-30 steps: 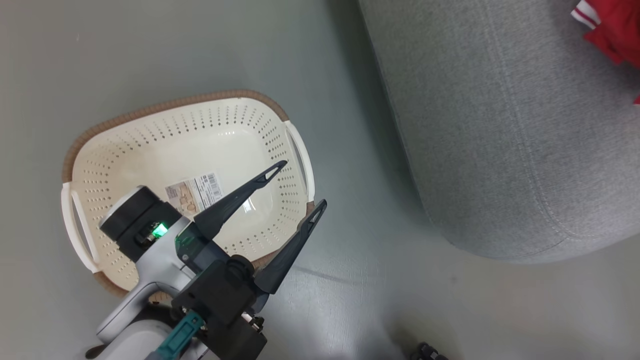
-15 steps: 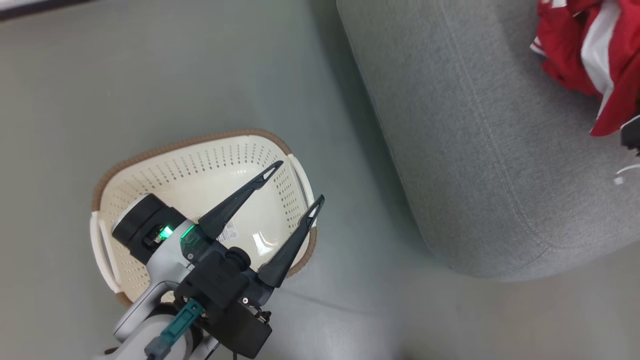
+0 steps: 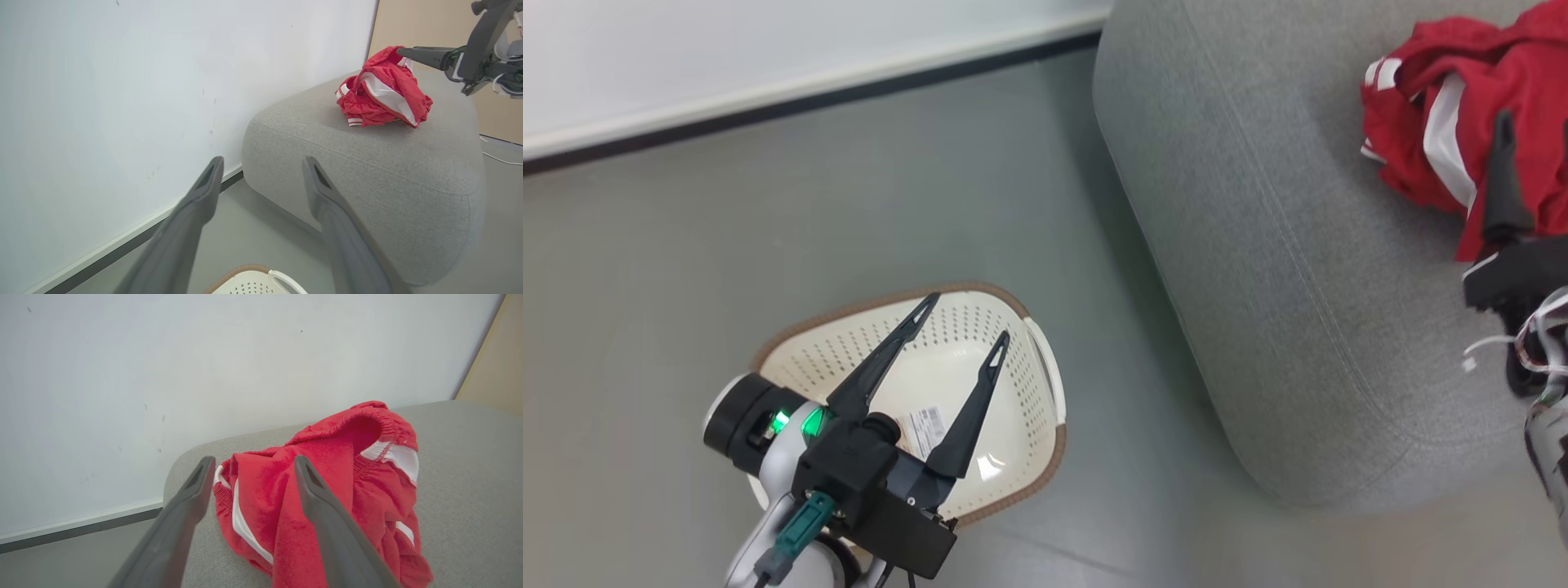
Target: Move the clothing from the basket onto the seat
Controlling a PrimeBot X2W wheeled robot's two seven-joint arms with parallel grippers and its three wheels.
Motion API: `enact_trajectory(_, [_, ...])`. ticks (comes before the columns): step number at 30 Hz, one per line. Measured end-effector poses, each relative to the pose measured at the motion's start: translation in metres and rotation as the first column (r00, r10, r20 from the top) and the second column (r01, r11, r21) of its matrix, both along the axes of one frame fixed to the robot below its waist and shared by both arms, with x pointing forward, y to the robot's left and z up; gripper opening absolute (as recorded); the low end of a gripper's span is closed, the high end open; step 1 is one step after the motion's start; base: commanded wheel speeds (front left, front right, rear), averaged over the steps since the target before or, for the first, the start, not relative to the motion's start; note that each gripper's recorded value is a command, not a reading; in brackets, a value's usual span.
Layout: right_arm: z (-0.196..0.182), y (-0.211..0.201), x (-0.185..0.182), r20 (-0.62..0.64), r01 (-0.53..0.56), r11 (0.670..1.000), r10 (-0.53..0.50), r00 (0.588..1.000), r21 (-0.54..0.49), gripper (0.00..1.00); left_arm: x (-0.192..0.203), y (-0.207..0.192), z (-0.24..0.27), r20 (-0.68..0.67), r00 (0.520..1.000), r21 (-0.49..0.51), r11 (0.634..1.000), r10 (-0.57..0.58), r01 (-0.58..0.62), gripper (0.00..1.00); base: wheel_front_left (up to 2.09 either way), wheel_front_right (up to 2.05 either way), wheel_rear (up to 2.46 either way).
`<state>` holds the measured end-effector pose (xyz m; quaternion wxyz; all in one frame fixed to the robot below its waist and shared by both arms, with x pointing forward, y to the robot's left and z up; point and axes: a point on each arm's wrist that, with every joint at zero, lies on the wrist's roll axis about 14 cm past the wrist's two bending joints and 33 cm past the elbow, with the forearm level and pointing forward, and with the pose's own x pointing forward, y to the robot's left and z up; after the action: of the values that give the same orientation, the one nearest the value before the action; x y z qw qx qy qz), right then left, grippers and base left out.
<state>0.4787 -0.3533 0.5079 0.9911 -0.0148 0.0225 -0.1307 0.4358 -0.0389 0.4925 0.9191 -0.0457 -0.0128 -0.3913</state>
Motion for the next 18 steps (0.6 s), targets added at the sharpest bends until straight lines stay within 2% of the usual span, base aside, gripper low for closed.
enact_trajectory(6, [0.014,0.04,-0.009,0.069,-0.085,0.996,0.084,0.994,0.007,1.0,-0.002,0.022,0.01,-0.01,0.994,-0.006,0.994,0.112,-0.112,1.0,0.0,0.0,0.0])
enact_trajectory(8, [0.02,0.07,-0.012,0.105,-0.147,0.989,0.144,0.984,0.023,1.0,-0.004,0.039,0.008,-0.018,0.984,0.013,0.984,0.176,-0.176,1.0,0.0,0.0,0.0])
enact_trajectory(18, [0.031,0.146,-0.026,0.168,-0.307,0.952,0.3,0.939,0.017,1.0,-0.01,0.095,0.013,-0.039,0.931,0.027,0.931,0.364,-0.363,1.0,0.0,0.0,0.0])
